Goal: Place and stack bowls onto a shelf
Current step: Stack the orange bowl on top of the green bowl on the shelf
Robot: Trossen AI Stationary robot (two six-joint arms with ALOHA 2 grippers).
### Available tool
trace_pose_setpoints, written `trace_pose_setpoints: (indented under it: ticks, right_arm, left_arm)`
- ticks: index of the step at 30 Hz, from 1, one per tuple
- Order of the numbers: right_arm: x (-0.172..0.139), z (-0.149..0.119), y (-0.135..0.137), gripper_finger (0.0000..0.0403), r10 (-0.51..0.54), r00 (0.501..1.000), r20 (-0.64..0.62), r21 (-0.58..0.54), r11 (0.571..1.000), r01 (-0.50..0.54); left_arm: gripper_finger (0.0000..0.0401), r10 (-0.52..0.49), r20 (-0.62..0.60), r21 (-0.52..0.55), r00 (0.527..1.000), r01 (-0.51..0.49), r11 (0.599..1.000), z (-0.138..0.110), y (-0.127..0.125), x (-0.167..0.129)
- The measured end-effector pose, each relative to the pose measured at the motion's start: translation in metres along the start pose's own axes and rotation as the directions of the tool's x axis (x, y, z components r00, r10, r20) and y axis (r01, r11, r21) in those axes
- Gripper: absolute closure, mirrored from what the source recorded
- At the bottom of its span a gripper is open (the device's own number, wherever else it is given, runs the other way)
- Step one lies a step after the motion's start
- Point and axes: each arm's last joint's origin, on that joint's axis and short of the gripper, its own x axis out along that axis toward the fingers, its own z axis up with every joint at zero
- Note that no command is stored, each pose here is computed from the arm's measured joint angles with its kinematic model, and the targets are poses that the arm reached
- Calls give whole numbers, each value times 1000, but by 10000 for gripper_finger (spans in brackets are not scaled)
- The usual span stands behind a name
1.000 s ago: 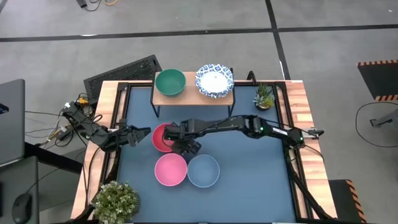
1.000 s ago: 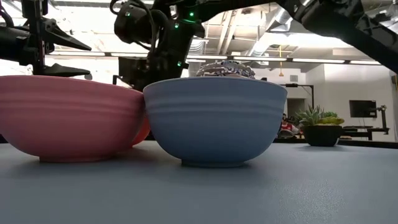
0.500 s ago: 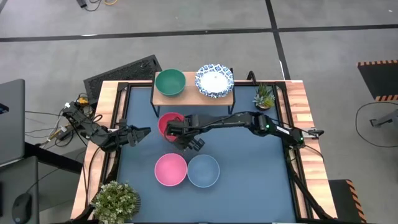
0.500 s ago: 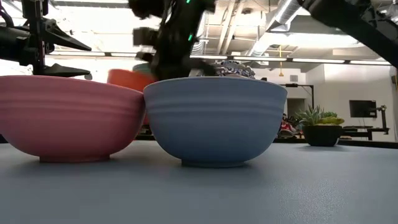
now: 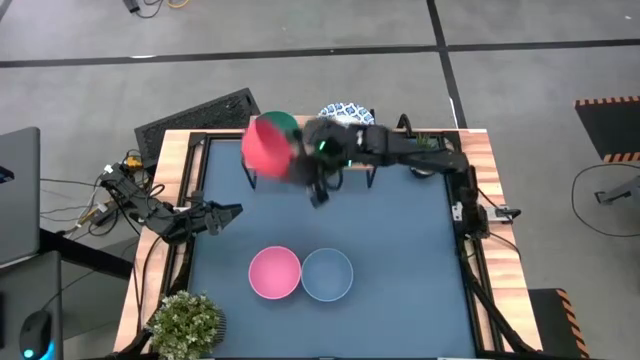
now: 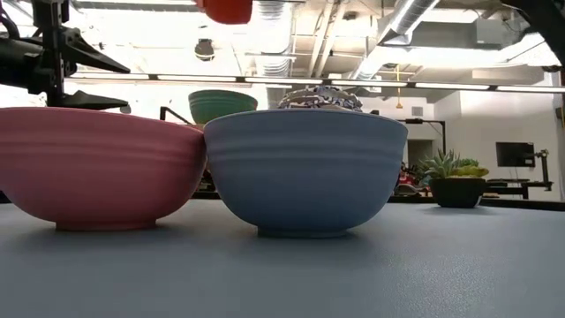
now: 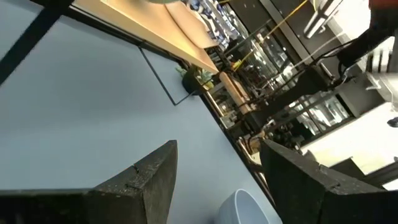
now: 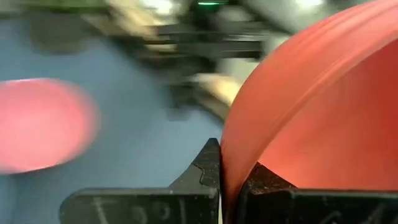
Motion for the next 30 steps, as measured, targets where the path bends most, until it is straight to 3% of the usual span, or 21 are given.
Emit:
trace_pose_setpoints:
  ticks: [3,7,14,20,26,30]
  right_arm:
    - [-4,-9,-28,379,-162,987,15,1,987,162]
    - [12,-34,-51,379,-227,974,-12,31,973,227]
    - [44,-85,-57,379,-128,971,-200,72,987,145]
    - [68,-111,-53,379,-81,953,-293,68,992,105]
    - [70,-113,-52,377,-70,949,-308,44,995,88]
    - [70,-111,-52,340,-82,951,-298,24,995,93]
  left_arm:
    - [187,10,12,1,1000,-10,1000,0,0,0]
    - [187,12,13,-11,1000,-11,1000,0,0,0]
    - [187,16,19,-26,1000,-16,1000,0,1,0]
    - [187,27,32,-25,999,-26,999,1,1,0]
    - [187,28,33,-26,999,-27,999,1,1,0]
    - [187,36,45,-26,998,-35,999,1,1,0]
